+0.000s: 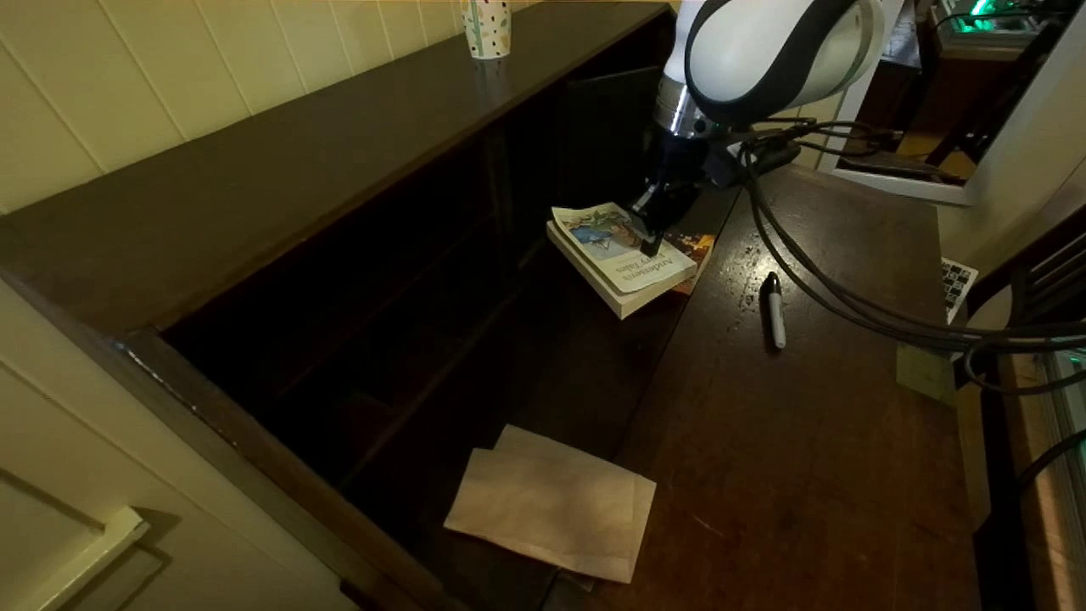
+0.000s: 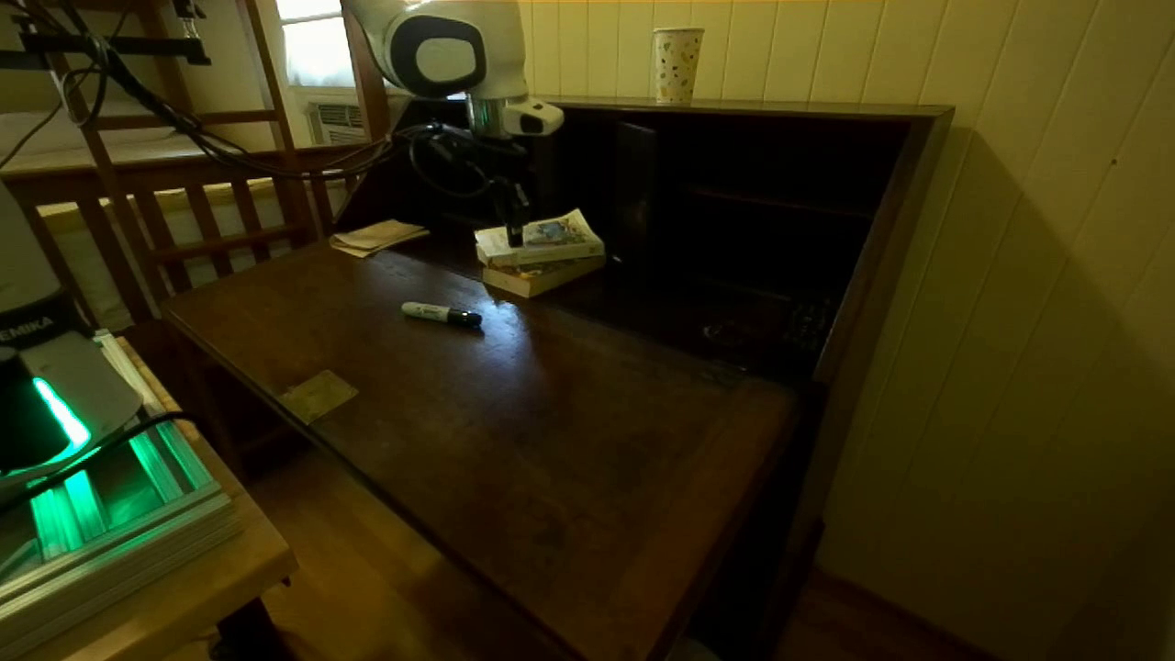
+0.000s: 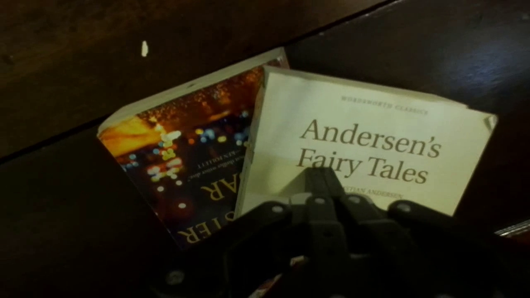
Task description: Turn the white book around in an anticlockwise direction
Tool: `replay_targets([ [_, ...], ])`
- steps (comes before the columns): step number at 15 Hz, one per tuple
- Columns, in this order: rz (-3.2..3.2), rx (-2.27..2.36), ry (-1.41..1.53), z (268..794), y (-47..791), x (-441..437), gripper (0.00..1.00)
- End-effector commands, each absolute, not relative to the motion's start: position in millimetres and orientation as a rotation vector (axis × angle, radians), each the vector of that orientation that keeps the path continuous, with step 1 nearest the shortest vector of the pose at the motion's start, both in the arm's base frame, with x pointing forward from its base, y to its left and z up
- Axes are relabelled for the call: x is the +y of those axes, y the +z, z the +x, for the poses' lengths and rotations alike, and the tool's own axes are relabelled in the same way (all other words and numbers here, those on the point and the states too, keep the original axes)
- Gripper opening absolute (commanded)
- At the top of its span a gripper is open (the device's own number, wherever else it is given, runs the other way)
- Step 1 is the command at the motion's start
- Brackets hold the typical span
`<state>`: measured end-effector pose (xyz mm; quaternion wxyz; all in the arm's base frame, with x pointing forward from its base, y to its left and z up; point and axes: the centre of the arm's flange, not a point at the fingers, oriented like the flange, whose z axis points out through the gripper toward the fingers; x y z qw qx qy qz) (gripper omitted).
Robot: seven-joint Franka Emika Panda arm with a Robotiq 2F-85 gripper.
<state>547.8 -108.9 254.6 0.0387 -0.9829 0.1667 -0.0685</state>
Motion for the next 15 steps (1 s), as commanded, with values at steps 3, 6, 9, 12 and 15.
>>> replay_targets([
  [3,-3.110,0.462,-0.114,540,230,-133,0.00],
  [6,-3.128,0.468,-0.123,538,231,-143,0.00],
  [9,-3.088,0.449,-0.145,537,249,-136,0.00],
  [12,-3.073,0.419,-0.149,537,264,-128,0.00],
  [15,-3.057,0.370,-0.139,537,271,-113,0.00],
])
